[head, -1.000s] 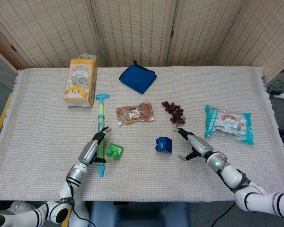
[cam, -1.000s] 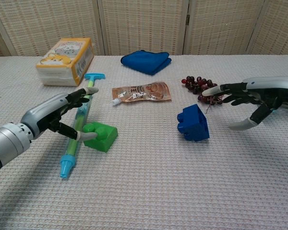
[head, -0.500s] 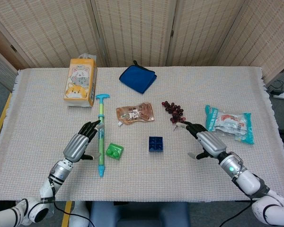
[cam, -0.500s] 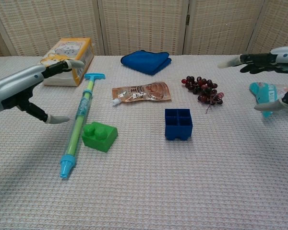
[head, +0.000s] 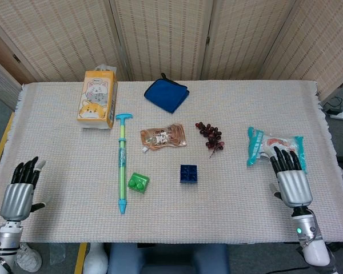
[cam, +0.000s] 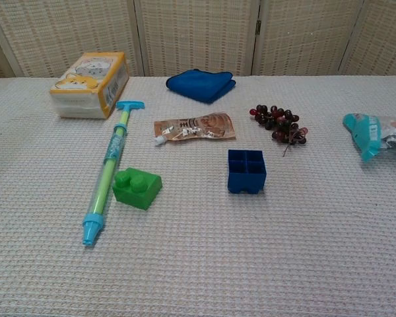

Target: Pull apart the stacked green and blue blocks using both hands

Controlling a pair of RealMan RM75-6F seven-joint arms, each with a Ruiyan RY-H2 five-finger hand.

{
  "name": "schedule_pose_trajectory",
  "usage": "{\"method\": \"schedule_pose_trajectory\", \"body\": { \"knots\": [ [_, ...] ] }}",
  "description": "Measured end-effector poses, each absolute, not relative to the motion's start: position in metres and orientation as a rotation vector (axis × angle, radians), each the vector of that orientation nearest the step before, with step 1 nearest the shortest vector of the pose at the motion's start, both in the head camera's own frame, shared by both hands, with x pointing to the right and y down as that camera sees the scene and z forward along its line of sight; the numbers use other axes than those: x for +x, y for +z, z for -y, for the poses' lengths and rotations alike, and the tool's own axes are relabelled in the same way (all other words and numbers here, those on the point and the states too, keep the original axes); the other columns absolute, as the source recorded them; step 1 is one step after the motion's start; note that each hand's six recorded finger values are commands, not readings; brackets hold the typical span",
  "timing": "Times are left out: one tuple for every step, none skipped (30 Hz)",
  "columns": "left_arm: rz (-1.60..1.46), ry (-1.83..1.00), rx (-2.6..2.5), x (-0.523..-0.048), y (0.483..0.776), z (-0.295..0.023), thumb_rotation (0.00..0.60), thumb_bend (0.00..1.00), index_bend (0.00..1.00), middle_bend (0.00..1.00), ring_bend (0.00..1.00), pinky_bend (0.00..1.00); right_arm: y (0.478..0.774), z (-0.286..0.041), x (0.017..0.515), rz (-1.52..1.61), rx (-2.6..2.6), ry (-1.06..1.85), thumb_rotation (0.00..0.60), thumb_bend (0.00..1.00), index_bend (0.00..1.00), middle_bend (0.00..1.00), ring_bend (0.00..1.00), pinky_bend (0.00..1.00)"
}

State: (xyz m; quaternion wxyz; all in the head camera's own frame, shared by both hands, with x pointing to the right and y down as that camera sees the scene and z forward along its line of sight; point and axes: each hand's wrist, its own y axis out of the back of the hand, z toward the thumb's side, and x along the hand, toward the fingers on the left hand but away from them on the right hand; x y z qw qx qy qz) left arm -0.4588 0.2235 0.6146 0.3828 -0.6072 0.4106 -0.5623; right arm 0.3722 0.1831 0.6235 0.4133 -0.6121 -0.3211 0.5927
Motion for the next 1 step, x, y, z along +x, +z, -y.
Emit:
{"method": "schedule_pose_trajectory", "body": {
  "knots": [
    [-1.049,-1.442,-1.535,-0.4620,0.6121,-0.2225,0.600,0.23,0.03,0.00,0.00,0.00,0.6261,-0.1853,0.3723,0.798,-1.546,1.502,0.600,0.34,0.00,0.00,0.00,0.00]
  ]
}}
